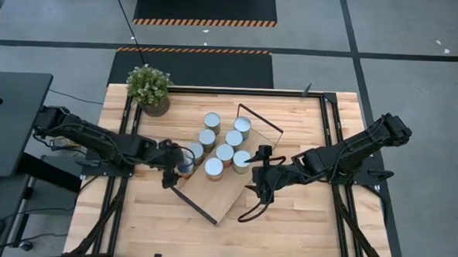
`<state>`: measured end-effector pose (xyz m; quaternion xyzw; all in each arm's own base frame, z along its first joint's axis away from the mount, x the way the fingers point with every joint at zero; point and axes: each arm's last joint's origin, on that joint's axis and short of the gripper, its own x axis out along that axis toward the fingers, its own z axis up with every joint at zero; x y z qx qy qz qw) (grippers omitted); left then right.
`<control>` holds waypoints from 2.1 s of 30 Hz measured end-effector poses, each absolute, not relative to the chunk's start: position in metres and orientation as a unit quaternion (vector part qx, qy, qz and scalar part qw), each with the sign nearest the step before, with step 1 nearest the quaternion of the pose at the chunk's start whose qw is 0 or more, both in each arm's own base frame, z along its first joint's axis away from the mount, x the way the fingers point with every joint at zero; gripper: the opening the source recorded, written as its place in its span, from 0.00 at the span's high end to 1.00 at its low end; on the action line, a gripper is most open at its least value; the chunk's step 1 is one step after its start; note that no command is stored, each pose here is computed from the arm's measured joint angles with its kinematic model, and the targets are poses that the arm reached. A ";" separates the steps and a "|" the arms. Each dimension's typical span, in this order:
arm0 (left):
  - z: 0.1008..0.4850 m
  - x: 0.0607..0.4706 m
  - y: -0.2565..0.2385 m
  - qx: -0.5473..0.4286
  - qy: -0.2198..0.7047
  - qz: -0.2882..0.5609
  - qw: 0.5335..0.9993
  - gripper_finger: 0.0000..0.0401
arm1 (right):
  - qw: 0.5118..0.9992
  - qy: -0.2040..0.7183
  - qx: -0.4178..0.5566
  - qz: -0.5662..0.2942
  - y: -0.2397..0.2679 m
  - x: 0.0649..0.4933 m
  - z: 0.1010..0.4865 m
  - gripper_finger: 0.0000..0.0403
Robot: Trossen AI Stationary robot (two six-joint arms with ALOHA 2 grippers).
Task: Pick and place cans onto a shelf
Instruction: Put the left canned pineapple on the shelf
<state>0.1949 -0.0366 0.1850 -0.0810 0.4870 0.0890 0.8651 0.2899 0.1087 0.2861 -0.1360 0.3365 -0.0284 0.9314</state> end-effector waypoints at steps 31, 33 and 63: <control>0.183 0.210 -0.045 -0.059 0.479 0.080 0.872 0.26 | 0.933 0.332 -0.135 -0.027 0.109 0.290 0.287 0.04; 0.193 0.208 -0.045 -0.059 0.480 0.079 0.872 0.26 | 0.933 0.331 -0.135 -0.027 0.109 0.290 0.287 0.04; 0.338 0.236 -0.046 0.003 0.272 0.101 0.957 0.24 | 0.967 0.193 -0.127 -0.107 0.089 0.313 0.313 0.04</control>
